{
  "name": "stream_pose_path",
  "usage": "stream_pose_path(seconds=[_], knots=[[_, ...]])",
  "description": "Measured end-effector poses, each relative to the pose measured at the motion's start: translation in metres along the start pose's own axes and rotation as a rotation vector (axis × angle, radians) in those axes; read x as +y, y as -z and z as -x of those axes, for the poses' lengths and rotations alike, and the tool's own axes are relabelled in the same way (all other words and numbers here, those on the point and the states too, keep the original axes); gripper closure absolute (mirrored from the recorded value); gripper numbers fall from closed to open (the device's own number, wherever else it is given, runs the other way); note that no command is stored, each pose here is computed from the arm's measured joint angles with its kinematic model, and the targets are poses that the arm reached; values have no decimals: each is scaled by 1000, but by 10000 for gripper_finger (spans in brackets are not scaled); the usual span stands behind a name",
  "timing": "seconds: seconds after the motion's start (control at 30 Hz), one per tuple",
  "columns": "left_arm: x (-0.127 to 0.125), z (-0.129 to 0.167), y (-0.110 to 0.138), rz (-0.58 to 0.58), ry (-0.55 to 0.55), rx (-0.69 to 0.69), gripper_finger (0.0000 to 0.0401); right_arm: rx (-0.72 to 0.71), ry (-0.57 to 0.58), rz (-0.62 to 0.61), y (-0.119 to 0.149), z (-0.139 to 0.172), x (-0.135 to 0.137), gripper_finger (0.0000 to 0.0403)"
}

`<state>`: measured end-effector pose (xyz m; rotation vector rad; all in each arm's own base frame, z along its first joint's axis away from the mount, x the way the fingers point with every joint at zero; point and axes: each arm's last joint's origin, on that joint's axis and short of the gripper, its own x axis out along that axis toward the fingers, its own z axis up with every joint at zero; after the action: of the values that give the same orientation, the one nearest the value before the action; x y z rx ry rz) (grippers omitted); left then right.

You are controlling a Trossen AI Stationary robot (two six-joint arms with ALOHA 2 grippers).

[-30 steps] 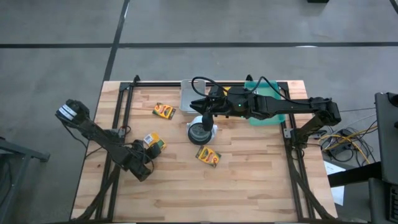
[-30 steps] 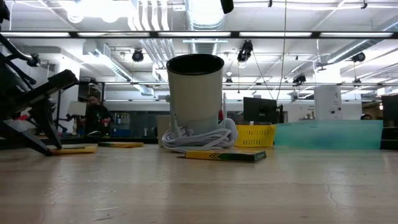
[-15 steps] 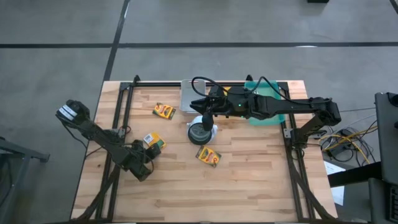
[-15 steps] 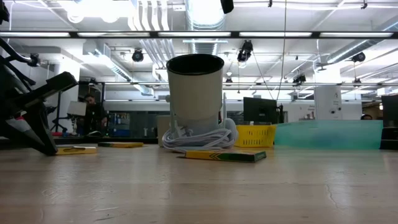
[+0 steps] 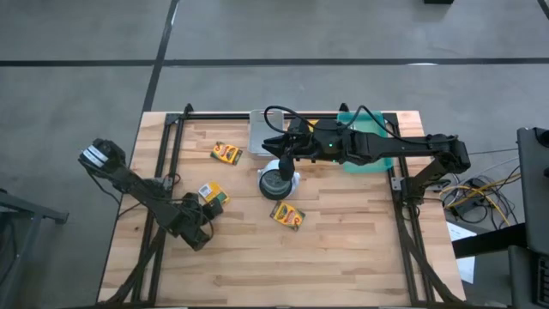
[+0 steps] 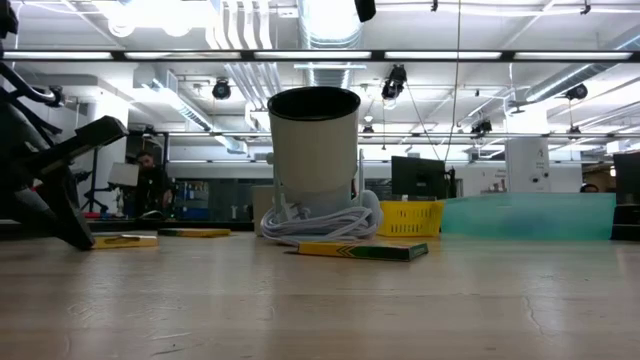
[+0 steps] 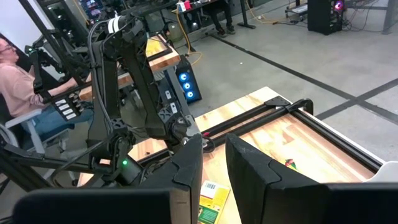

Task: Pick & Place School Supplies
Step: Put the pack of crayon into the gray bin

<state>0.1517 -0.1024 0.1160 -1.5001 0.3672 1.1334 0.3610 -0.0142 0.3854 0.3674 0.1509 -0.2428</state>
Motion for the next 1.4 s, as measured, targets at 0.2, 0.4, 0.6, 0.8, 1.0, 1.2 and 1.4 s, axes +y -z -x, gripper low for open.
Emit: stream_pose_path(seconds=[0.2, 0.4, 0.6, 0.8, 1.0, 1.2, 1.4], knots=[[-5, 4, 3, -15, -5, 3, 400, 0, 0, 0, 0, 0, 0, 335], [-16, 15, 5, -66, -9, -14, 400, 0, 0, 0, 0, 0, 0, 335], [-27, 28, 6, -118, -8, -47, 400, 0, 0, 0, 0, 0, 0, 335], [-38, 39, 8, -161, -4, -71, 401, 0, 0, 0, 0, 0, 0, 335], [-50, 52, 9, -217, 15, -92, 401, 0, 0, 0, 0, 0, 0, 335], [-66, 70, 5, -300, 76, -128, 401, 0, 0, 0, 0, 0, 0, 335], [-77, 79, -3, -386, 123, -150, 401, 0, 0, 0, 0, 0, 0, 335]])
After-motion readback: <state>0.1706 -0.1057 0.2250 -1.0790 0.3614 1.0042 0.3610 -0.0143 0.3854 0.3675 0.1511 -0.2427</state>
